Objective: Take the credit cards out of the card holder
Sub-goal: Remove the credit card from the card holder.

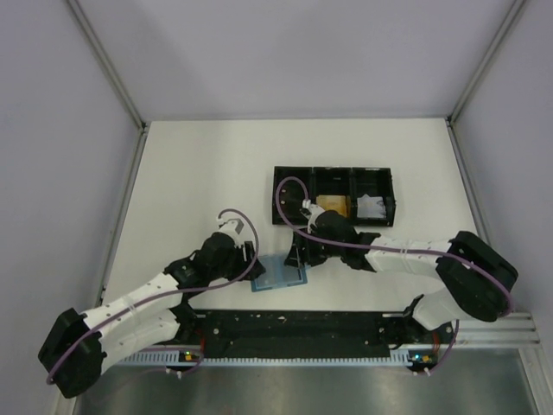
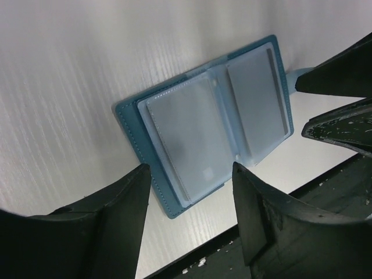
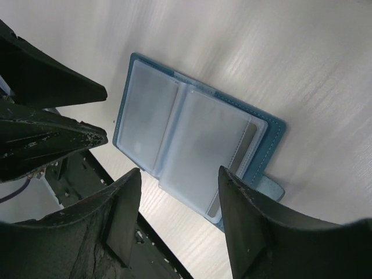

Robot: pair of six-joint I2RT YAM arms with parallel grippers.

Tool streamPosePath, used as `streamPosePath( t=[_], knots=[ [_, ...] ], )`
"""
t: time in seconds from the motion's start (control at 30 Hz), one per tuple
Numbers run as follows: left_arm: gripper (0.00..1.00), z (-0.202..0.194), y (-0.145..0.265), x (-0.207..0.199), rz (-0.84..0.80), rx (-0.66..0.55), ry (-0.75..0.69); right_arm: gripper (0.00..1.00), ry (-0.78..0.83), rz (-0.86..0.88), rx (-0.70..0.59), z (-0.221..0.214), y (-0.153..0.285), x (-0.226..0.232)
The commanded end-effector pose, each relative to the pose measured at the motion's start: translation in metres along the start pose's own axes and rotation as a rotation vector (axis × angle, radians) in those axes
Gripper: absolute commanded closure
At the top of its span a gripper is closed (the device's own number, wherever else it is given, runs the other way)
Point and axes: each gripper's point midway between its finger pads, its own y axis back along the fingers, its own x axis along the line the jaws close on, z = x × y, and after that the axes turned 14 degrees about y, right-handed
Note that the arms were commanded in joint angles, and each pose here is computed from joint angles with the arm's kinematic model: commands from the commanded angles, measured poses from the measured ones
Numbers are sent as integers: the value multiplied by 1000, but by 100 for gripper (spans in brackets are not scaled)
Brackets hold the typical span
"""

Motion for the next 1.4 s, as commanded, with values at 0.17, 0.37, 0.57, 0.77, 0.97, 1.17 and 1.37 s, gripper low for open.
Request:
streamPosePath(
  t=[0.17,0.37,0.57,0.77,0.97,1.17,1.37],
  knots=[
    [51,-8,-11,7,26,30,14,45,10,23,28,-5,-16,3],
    [64,-19,-20,13,51,78,25,46,7,43,44,-10,-19,4],
    [76,-29,-27,17,65,115,28,48,9,70,40,-9,-21,8],
    [81,-30,-30,12,43,111,36,51,16,103,41,-4,-24,15],
    [82,-31,-31,7,20,114,46,56,28,174,8,10,-22,31],
    [78,-26,-28,2,-7,78,80,55,88,304,-11,30,-19,76],
    [62,2,-8,8,8,-100,137,52,102,343,34,26,-38,92]
  ],
)
